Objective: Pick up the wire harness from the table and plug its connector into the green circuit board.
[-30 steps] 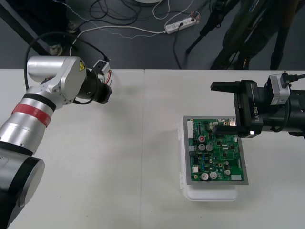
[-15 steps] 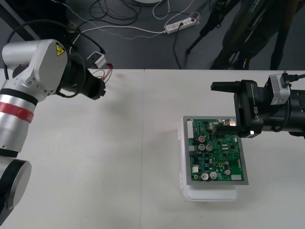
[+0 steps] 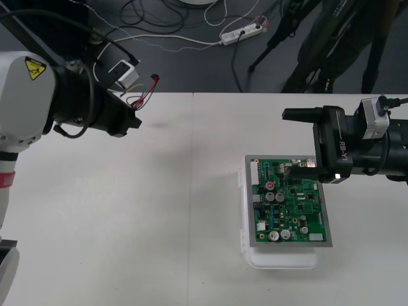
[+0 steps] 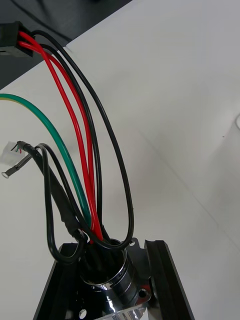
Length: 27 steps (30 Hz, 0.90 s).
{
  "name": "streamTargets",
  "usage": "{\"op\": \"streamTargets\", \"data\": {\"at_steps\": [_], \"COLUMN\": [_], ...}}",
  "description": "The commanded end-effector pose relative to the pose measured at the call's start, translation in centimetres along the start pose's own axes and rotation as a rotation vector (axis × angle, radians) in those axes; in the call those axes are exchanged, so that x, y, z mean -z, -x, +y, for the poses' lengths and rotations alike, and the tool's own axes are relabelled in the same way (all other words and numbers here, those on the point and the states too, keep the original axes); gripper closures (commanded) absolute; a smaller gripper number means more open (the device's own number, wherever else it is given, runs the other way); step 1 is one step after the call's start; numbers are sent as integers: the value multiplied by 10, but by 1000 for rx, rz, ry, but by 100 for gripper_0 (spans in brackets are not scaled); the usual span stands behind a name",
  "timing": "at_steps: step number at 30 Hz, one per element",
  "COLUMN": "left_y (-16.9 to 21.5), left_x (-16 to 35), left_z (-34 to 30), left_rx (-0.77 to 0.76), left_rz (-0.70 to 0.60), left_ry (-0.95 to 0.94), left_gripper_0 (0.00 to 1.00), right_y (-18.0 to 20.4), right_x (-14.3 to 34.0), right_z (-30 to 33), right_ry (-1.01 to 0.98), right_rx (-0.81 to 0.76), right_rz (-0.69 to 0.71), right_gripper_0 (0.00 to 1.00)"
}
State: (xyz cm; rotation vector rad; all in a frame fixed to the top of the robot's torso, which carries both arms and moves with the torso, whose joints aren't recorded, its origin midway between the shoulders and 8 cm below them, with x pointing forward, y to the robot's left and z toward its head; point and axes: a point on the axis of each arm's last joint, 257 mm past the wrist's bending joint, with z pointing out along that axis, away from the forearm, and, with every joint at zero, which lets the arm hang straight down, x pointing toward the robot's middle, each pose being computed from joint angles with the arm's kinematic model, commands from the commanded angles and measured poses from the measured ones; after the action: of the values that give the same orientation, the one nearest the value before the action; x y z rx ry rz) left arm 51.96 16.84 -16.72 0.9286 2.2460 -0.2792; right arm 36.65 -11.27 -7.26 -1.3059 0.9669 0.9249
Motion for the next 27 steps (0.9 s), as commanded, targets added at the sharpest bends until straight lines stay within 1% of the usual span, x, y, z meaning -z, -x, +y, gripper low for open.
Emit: {"op": "streamTargets", "data": {"at_steps": [1,7,14,16,27], "left_y": [-23,-34,-34,-33,-26], "left_x": [35,61,81,87,106], "left_z": [-6,-34,-62,-67,-93], "left_rx": [-64,-121,-175,-219,-314], "left_rz": [-9,-39,-89,-116,-215], "left_ry": [-13,-87,-160,-175,-287], "left_gripper_0": [100,100,100,100,100], "right_y": [16,17,20,20,23], "right_x": [-3,-6,-6,-6,-6], "right_z": [-3,-3,-3,-3,-2], "right_ry": [27,27,28,28,29], "right_rx": [14,2,-6,-11,-26], "right_rz": [-10,-20,-32,-35,-47], "right_gripper_0": [0,0,0,0,0]}}
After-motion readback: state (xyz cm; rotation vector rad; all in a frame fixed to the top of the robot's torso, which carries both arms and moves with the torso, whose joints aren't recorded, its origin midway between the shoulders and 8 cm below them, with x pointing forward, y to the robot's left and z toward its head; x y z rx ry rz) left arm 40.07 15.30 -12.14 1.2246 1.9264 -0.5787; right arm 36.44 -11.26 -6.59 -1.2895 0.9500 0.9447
